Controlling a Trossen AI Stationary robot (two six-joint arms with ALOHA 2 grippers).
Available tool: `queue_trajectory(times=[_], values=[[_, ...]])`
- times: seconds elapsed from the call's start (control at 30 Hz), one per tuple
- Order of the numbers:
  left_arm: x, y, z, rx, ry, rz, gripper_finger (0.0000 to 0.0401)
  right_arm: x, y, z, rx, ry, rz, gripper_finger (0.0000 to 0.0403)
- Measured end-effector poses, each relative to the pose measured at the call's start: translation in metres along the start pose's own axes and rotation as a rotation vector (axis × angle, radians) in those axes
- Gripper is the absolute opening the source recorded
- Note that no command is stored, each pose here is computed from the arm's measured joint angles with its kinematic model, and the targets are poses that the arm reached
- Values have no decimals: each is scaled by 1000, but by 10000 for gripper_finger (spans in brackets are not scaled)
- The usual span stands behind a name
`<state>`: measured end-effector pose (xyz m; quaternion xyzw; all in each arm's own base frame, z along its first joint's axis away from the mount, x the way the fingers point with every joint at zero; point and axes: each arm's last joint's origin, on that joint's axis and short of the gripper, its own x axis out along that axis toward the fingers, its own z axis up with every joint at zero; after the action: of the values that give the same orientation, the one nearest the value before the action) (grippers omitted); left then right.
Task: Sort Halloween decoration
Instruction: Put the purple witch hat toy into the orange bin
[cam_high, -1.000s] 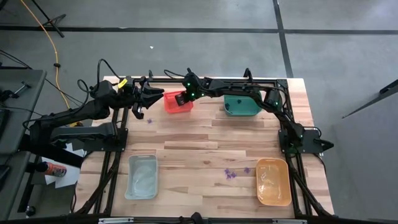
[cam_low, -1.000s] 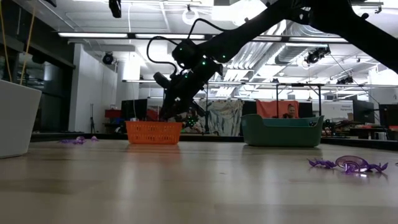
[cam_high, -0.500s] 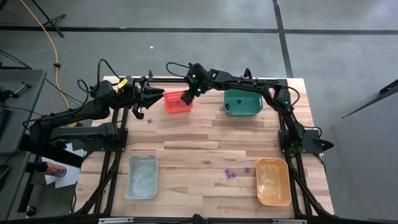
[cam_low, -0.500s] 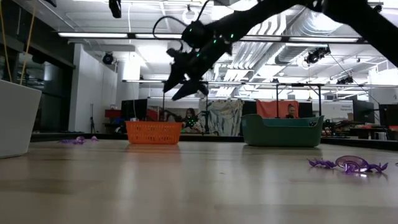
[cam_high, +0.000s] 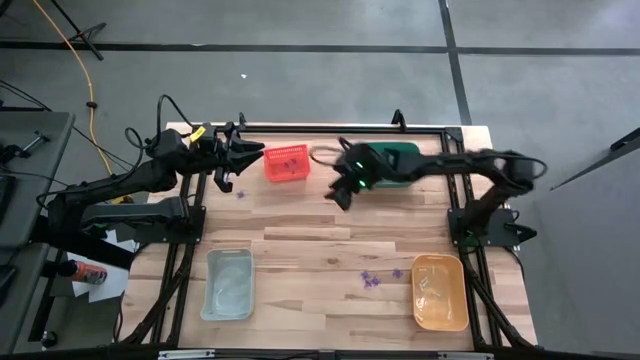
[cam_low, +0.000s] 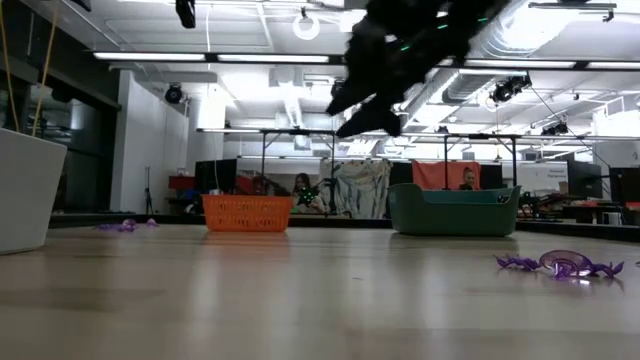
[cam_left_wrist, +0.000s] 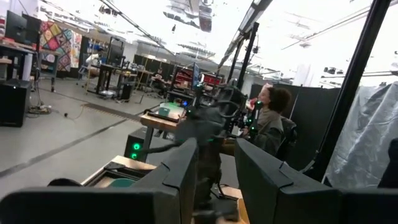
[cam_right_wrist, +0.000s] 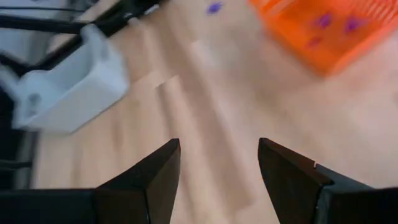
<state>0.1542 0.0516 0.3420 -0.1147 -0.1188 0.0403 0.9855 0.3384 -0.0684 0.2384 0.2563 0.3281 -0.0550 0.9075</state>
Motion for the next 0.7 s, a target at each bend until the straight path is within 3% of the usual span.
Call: queue_trajectory(times=[0.17,0.3,0.47,0.57,0.7], values=[[1,1,-1,-2,7,3,95,-24,29,-40,85,-3,103,210],[1,1,-2,-4,14,6,95,-34,62,-66,81,122,155,210],[1,2,-4,-16,35,15,95,-41,114,-91,0,398,36,210],[1,2,-5,-20,50,21,95,-34,134,-105,49,547,-59,210],[0,3,-9,-30,88,32,95,-10,157,-122,127,694,-32,210]])
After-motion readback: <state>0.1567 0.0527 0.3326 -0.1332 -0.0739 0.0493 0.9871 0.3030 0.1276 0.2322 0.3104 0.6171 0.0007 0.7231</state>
